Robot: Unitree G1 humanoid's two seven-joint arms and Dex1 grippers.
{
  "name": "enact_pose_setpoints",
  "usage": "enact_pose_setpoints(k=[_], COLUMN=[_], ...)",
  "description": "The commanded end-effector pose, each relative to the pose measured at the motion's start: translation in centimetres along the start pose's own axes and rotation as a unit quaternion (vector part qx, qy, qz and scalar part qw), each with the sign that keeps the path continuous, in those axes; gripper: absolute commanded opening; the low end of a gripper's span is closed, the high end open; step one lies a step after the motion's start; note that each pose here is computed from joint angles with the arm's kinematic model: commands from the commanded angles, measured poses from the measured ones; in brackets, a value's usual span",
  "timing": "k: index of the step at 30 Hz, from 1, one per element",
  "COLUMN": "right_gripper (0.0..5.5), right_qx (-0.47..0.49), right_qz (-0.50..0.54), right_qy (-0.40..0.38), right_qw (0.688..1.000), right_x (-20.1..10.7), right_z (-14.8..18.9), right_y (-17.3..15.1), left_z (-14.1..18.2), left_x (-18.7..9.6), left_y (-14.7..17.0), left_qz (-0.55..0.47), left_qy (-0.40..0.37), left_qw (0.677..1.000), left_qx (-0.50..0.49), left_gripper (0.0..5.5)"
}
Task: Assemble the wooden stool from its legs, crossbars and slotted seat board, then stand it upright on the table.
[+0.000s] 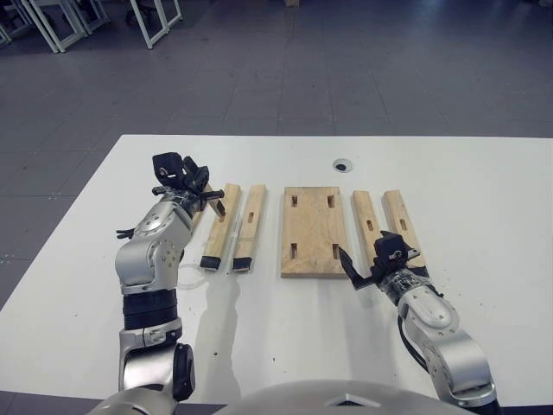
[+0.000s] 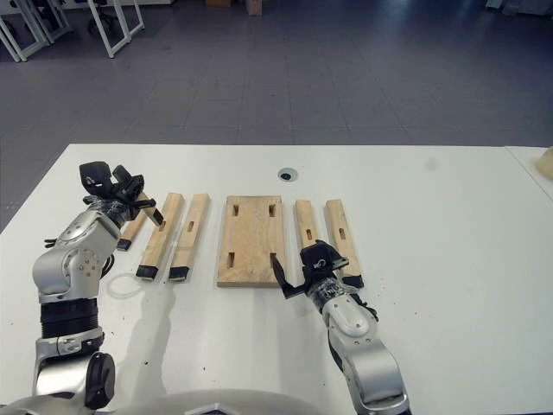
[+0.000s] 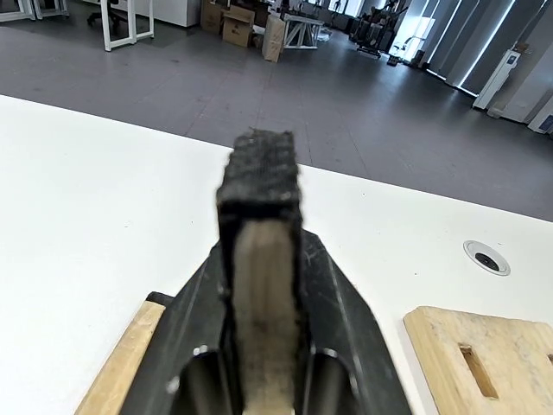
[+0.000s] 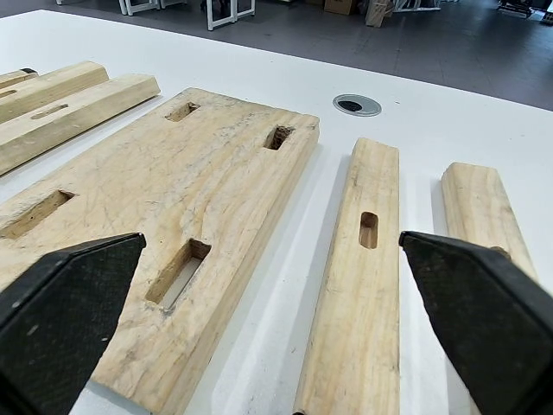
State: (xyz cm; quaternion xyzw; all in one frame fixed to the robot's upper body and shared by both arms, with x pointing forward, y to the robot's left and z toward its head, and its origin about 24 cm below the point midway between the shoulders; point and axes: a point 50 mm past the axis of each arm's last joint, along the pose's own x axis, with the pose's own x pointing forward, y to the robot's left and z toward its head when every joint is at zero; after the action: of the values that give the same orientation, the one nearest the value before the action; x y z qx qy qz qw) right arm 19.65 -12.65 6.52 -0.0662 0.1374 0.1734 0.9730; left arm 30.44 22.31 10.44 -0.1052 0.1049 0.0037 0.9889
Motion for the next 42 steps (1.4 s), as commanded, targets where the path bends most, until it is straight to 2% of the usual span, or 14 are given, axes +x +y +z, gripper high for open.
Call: enact_pose_setpoints(k=[1,10,24,29,35,42], right_gripper=[5.50,5.50,5.50,5.50,5.50,5.50], right_qx=[-0.004,-0.009,-0.014,-0.014,-0.017,-0.019], right_qz=[-0.003,0.002,-0.002,-0.003,-0.004,-0.007], right_qy=[-0.004,-0.005,-0.006,-0.006,-0.006,-0.008], right_qw=[1.000,1.000,1.000,1.000,1.000,1.000], right_x=[0.1,0.1,0.2,0.2,0.3,0.2], right_z=[0.4,0.5,0.6,0.6,0.6,0.8], right_y=[-0.1,-0.2,-0.3,-0.2,-0.2,-0.3], left_z=[-0.5,-1.4,-1.6,-3.6,-7.4,-11.3], left_x=[0.3,1.5,1.7,1.3,0.2,-1.7], left_y=[0.7,0.2,1.6,1.4,0.8,1.7], left_qz=[0.004,-0.029,-0.021,-0.024,-0.040,-0.031], left_qy=[0.006,0.009,0.014,0.034,0.061,0.112], left_qw=[1.000,0.999,0.999,0.999,0.995,0.991], left_qx=[0.008,0.022,0.036,0.036,0.062,0.068], left_gripper=[0.43,0.43,0.43,0.43,0.43,0.43])
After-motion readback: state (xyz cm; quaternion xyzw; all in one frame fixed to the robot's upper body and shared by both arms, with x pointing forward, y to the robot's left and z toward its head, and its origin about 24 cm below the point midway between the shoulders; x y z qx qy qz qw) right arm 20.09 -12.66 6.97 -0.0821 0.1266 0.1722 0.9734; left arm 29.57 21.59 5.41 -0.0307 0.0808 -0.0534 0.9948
